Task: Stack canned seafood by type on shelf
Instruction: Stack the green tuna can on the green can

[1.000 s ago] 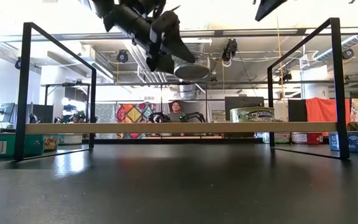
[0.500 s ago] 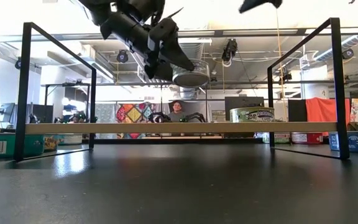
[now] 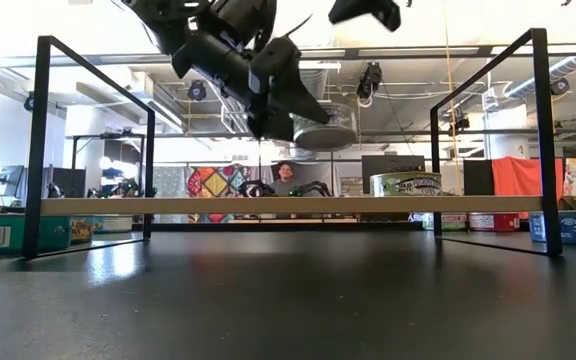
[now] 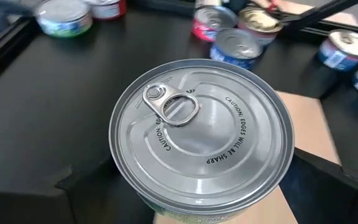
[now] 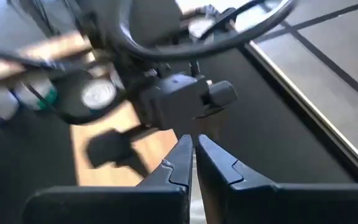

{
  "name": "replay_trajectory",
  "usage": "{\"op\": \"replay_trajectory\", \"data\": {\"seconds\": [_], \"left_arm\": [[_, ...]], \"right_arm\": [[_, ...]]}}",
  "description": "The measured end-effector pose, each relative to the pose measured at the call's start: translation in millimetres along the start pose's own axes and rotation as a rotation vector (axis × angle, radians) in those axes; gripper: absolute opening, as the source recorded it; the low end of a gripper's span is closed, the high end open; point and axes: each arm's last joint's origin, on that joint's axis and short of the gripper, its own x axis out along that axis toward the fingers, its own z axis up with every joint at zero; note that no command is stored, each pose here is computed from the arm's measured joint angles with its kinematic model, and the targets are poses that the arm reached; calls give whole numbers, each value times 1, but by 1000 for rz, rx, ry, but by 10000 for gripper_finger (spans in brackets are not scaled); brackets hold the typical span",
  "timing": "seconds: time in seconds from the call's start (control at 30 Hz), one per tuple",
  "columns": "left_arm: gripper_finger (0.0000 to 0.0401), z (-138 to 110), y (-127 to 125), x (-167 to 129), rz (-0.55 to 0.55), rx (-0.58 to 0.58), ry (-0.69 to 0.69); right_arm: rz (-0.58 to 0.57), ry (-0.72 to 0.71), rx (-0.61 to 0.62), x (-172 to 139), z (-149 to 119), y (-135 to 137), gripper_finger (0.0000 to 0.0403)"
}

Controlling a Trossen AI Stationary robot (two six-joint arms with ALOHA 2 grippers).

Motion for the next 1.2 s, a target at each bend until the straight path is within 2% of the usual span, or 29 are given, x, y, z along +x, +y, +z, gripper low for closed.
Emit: {"op": "replay_trajectory", "data": {"seconds": [0.13, 0.27, 0.43, 0.57, 0.67, 0.83, 1.0, 1.2], "left_arm": [[357, 0, -14, 6, -63, 58, -32], [357, -3, -22, 17, -113, 76, -63], [357, -5, -20, 28, -107, 68, -77], [357, 9, -22, 33, -104, 181, -94], [357, 12, -18, 44, -121, 228, -21], [357, 18, -16, 63, -134, 299, 23], [357, 25, -16, 74, -186, 303, 59], [357, 35, -14, 77, -210, 320, 66]], "right_arm": [[-30, 64, -64, 24, -5, 0, 13], [-47, 165, -88, 32, -15, -1, 13], [-74, 283, -87, 23, -26, -5, 13], [-100, 396, -102, 15, -35, -10, 13], [-98, 465, -97, 12, -41, -12, 13], [-70, 477, -129, 12, -41, -14, 13], [-94, 509, -68, 3, -42, -24, 13], [-98, 509, -100, -3, -41, -31, 13]]}}
